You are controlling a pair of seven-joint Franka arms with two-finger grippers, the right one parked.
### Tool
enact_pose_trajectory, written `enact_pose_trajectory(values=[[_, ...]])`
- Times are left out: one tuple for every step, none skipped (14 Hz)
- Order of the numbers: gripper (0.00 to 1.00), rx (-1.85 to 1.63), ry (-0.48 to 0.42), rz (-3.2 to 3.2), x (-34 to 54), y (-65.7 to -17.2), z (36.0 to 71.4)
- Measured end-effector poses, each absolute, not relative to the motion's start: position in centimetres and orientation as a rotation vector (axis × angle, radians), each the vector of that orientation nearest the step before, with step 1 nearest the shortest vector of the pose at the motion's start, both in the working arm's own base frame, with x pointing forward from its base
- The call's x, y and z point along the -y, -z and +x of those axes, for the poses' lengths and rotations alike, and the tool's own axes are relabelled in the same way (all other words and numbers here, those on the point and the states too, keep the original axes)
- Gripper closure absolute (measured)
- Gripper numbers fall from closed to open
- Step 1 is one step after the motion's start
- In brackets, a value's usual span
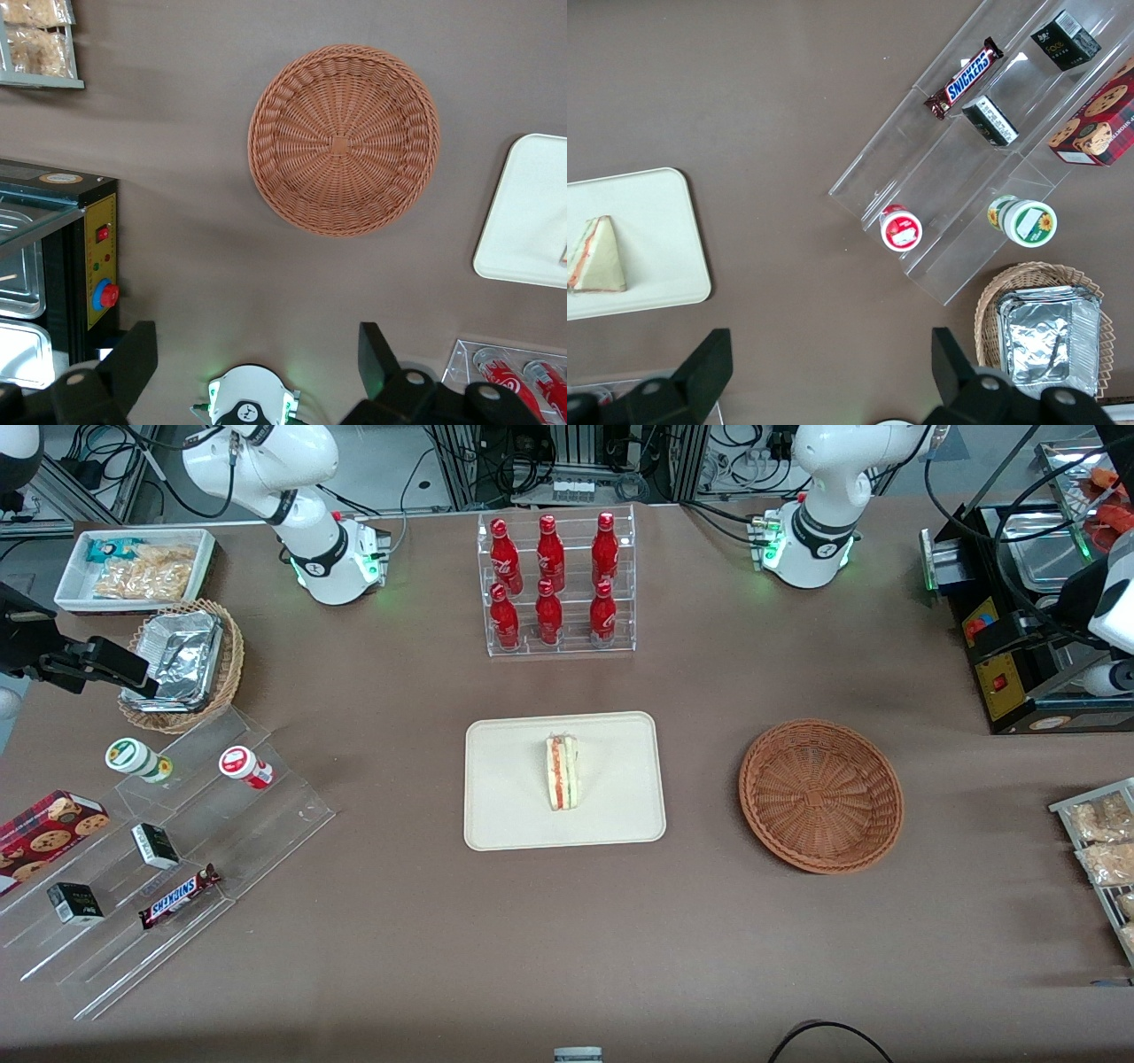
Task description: Place sandwich from basket to tray
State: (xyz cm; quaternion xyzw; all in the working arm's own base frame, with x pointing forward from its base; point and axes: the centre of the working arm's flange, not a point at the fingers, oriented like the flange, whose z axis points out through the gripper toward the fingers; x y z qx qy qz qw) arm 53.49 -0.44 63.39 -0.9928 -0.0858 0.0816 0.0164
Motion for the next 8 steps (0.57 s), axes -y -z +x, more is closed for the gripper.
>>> enact_pose_trajectory(values=[[0.00,0.260,-0.252,-3.092,0.5,-63.5,53.5],[0.00,0.238,-0.248,-3.096,0.8,-63.6,53.5],[0.00,0.196,-0.242,-3.101,1.3,-63.7,53.5],[0.00,0.156,-0.235,-3.102,2.1,-63.9,53.4],[0.00,0.128,-0.227,-3.097,3.0,-64.0,53.3],[0.00,0.101,-0.217,-3.090,3.8,-64.2,53.2],[0.00,0.084,-0.207,-3.085,4.4,-64.5,53.1],[0.00,0.080,-0.197,-3.083,4.5,-64.8,53.0]])
